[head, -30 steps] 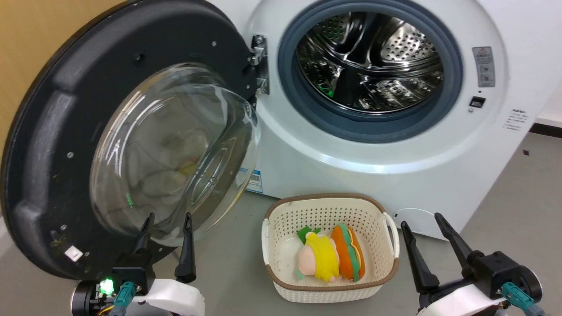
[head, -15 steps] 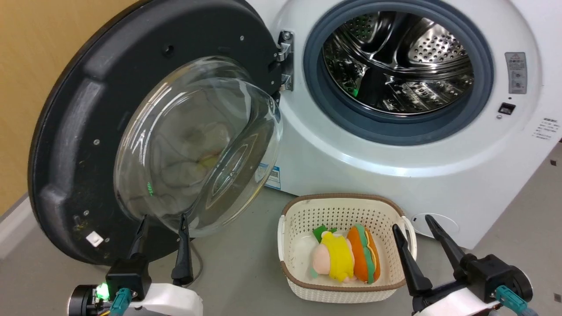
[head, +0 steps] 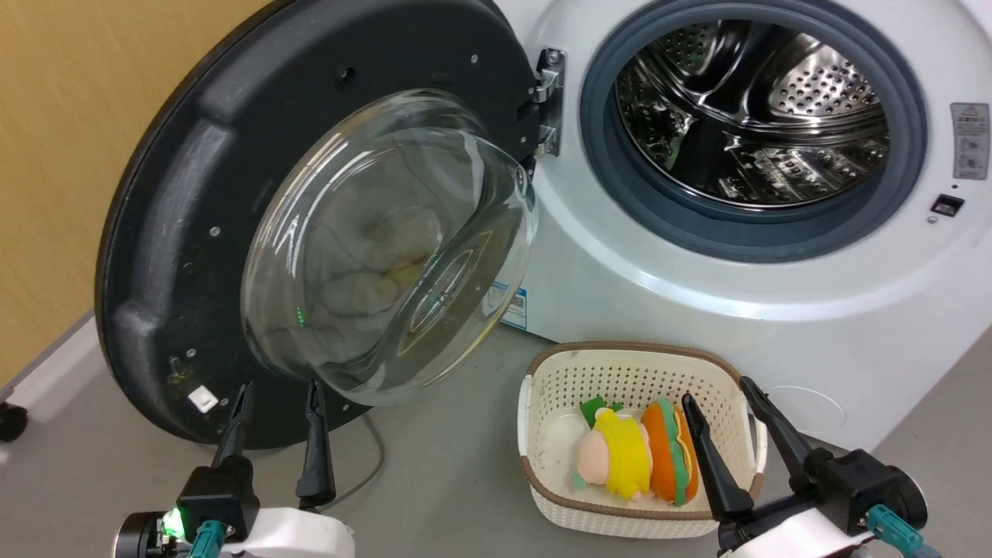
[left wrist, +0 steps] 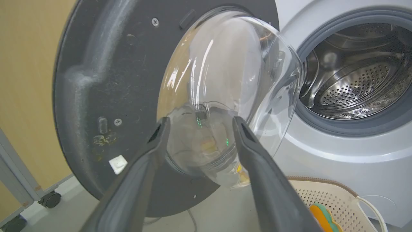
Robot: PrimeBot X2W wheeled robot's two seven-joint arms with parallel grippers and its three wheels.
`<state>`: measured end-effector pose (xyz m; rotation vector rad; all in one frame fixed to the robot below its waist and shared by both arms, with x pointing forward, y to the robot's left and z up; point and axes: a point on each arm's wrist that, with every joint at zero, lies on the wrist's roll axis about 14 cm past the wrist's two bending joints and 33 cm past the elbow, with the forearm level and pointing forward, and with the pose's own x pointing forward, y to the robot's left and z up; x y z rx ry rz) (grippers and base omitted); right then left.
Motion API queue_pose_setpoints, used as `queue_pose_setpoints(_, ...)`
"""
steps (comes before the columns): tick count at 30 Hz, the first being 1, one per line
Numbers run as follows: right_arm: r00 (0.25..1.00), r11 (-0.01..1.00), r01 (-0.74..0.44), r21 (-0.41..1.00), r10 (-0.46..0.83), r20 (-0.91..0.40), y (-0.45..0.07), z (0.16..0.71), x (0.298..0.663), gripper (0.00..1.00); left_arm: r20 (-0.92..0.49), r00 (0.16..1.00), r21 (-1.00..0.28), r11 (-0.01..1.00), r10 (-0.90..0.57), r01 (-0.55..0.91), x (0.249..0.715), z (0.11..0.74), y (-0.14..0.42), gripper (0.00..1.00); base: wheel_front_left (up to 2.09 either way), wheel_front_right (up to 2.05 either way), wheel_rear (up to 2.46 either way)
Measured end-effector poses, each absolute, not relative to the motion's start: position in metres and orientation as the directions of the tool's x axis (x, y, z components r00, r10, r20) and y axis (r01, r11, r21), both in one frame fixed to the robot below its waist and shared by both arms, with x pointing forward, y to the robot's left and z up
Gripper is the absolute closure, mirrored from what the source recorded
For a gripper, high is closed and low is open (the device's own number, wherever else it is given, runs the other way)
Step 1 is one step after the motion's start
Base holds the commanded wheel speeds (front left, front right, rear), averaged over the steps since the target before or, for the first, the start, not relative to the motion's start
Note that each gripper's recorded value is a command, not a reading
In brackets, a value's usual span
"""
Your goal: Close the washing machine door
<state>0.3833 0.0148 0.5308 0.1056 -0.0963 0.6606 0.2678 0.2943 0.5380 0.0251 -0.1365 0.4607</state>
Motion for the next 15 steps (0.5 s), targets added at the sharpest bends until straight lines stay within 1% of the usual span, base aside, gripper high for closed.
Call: queue_pose_setpoints(15, 0.726, 0.722, -0.686, 0.087, 0.672, 0.147, 0.044, 0.532, 0.378, 0.00, 0.165, 0.845, -0.012, 0.857, 0.509, -0.515, 0.246, 0.541, 0.309, 0.00, 0.00, 0.00, 0.00)
